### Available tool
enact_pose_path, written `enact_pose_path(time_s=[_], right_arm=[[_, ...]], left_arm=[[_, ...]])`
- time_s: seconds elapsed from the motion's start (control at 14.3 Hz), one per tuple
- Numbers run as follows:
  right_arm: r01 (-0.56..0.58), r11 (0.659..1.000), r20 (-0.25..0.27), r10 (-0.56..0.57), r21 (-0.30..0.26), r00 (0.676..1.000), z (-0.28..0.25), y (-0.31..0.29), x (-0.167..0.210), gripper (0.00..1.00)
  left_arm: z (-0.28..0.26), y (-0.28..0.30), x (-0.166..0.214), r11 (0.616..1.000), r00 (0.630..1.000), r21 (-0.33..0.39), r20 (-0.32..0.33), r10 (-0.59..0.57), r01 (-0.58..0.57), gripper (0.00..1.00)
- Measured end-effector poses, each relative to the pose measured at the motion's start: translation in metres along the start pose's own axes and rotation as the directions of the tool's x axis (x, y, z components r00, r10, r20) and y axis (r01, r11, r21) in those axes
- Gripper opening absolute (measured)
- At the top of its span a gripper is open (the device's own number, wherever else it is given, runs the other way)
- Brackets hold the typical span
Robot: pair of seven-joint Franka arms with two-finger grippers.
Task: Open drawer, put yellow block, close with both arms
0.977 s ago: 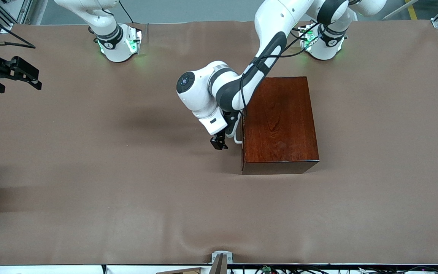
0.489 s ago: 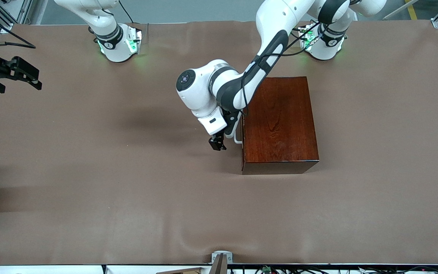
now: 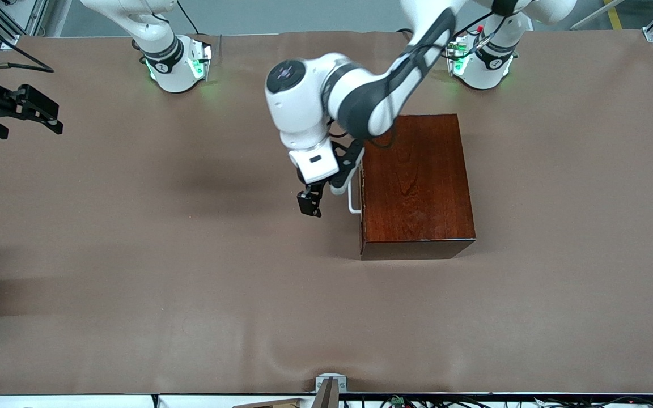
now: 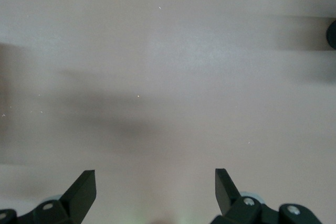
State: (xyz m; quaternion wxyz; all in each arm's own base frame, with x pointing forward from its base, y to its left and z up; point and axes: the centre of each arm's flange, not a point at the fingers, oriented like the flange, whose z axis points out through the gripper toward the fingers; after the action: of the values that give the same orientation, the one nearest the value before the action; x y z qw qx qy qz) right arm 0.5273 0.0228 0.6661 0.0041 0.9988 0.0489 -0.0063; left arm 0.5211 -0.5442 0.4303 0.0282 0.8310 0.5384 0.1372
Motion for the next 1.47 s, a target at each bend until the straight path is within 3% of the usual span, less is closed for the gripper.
enact_pose_path(time_s=[0.56, 1.12, 1.47], right_arm=[[0.0, 1.0, 0.0, 0.0, 0.0, 1.0, 0.0, 0.0, 0.0, 1.0], [0.0, 1.0, 0.0, 0.0, 0.0, 1.0, 0.0, 0.0, 0.0, 1.0], [0.0, 1.0, 0.0, 0.0, 0.0, 1.0, 0.0, 0.0, 0.0, 1.0]], left_arm=[[-0.09, 0.03, 0.143, 0.994, 0.993, -0.092, 0.105, 0.063, -0.054, 1.0], [-0.119, 0.024, 0.278, 0.988, 0.978, -0.108, 0.163, 0.13, -0.113, 1.0], [-0.115, 0.015, 0.313, 0.983, 0.971, -0.08, 0.163, 0.175, -0.164, 1.0]])
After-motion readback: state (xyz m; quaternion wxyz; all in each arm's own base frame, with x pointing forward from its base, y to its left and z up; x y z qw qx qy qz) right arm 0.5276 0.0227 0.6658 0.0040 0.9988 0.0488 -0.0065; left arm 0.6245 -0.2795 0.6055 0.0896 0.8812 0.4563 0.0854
